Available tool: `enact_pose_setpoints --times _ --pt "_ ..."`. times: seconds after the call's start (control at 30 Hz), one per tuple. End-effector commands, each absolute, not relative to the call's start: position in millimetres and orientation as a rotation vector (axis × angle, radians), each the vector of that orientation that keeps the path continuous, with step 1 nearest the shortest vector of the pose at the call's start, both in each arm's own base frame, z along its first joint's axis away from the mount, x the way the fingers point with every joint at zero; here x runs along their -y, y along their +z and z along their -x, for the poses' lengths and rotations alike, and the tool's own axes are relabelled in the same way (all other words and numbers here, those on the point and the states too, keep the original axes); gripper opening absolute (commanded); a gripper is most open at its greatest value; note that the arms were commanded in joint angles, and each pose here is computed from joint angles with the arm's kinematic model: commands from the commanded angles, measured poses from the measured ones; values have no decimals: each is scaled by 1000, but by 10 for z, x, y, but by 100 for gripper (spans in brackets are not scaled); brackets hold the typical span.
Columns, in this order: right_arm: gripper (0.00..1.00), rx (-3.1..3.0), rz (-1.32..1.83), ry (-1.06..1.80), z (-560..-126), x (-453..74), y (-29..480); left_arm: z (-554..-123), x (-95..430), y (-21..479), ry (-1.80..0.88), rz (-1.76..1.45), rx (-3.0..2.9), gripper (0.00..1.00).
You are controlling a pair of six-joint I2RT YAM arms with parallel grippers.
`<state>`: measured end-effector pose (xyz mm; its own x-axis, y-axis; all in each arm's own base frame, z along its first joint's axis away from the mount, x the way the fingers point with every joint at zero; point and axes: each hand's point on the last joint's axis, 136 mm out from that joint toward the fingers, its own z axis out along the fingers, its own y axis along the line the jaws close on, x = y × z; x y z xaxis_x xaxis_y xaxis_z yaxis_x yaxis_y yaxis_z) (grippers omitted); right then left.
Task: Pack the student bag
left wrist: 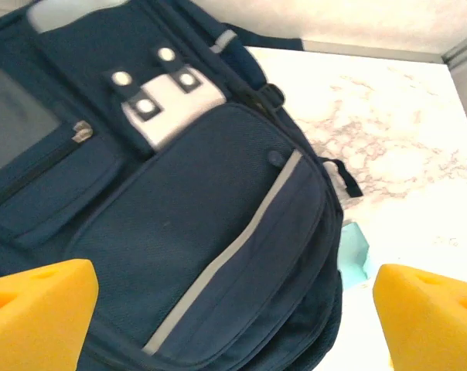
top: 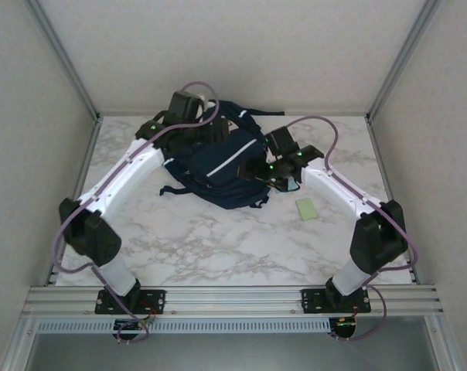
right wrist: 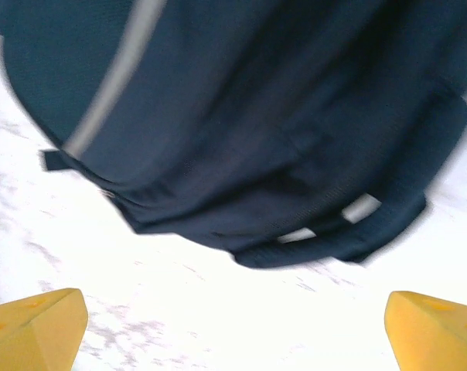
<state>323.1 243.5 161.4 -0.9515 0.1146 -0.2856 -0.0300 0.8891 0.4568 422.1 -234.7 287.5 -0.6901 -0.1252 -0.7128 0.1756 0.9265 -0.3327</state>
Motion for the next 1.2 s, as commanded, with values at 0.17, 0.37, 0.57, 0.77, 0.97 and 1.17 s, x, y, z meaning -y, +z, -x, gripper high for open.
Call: enact_pose_setpoints --times 0.17,0.37,0.57,0.77,0.97,1.17 --pt "99 -2749 -66 514 -3066 -2213 1456 -4441 1372 2200 -390 392 -2258 91" --pt "99 -2715 -105 548 -2974 -2350 1308 -4752 1253 1560 -531 511 -2278 82" --pt "98 -2678 -139 593 -2940 -2381 1221 -5065 1295 1151 -608 624 -2291 80" --pt "97 -2645 -140 534 -3011 -2338 1129 -5302 1321 672 -624 725 -2357 65" --pt "96 -2587 -93 537 -3273 -2493 1011 -5177 1287 563 -642 763 -2363 0" --pt "88 -2538 -44 516 -3822 -2817 997 -4614 1129 746 -675 849 -2290 0"
